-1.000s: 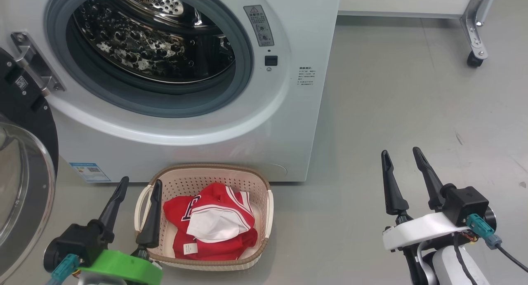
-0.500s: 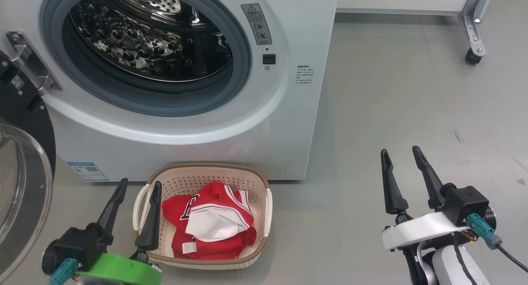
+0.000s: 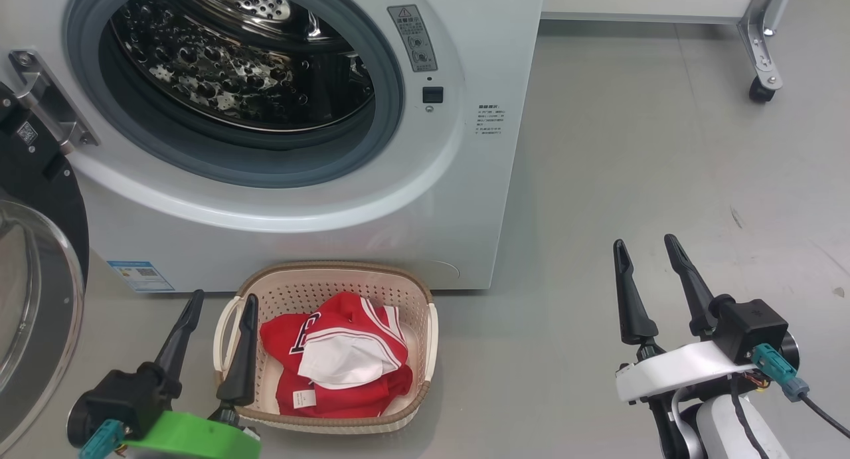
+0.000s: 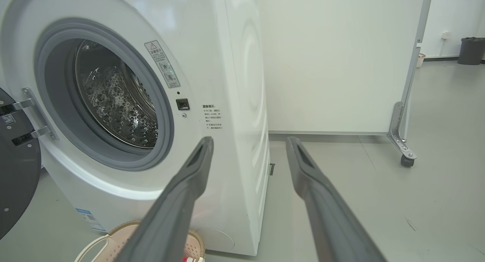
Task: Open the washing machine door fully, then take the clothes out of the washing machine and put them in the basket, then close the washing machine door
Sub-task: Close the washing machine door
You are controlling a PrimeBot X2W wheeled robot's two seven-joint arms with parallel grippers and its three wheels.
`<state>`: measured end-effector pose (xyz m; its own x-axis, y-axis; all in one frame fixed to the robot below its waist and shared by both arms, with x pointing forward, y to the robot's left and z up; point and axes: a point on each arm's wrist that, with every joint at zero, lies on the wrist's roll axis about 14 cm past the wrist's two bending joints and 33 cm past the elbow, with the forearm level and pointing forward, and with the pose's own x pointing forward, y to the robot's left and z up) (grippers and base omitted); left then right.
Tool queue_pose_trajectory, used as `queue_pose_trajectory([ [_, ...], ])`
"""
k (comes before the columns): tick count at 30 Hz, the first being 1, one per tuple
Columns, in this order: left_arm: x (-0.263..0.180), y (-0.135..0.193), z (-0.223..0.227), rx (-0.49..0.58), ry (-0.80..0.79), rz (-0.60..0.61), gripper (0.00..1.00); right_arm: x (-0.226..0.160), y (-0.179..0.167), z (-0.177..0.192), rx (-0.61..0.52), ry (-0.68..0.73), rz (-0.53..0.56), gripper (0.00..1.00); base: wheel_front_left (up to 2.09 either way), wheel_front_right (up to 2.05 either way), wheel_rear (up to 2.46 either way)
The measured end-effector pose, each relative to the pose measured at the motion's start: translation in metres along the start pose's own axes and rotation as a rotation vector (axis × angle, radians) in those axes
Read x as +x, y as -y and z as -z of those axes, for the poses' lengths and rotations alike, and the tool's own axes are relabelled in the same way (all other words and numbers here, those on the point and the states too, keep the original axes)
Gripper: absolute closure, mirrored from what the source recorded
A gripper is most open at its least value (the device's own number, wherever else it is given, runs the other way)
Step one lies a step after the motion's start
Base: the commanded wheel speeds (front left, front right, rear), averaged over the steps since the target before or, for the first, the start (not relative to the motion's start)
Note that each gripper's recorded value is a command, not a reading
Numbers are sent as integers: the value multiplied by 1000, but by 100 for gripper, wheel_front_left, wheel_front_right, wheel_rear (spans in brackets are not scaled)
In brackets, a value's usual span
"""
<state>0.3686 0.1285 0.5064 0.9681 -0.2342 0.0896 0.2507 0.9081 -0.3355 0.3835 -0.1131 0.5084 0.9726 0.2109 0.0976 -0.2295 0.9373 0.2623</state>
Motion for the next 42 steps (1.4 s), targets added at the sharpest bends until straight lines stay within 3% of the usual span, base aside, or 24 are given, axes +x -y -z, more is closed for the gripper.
queue_pose_trajectory([
  [22, -2, -3, 7, -13, -17, -16, 0, 0, 2, 2, 1, -7, 5, 0, -20, 20, 0],
  [42, -2, 0, 7, -15, -17, -9, 0, 0, 1, 2, 1, -5, 3, 0, -101, 101, 0],
])
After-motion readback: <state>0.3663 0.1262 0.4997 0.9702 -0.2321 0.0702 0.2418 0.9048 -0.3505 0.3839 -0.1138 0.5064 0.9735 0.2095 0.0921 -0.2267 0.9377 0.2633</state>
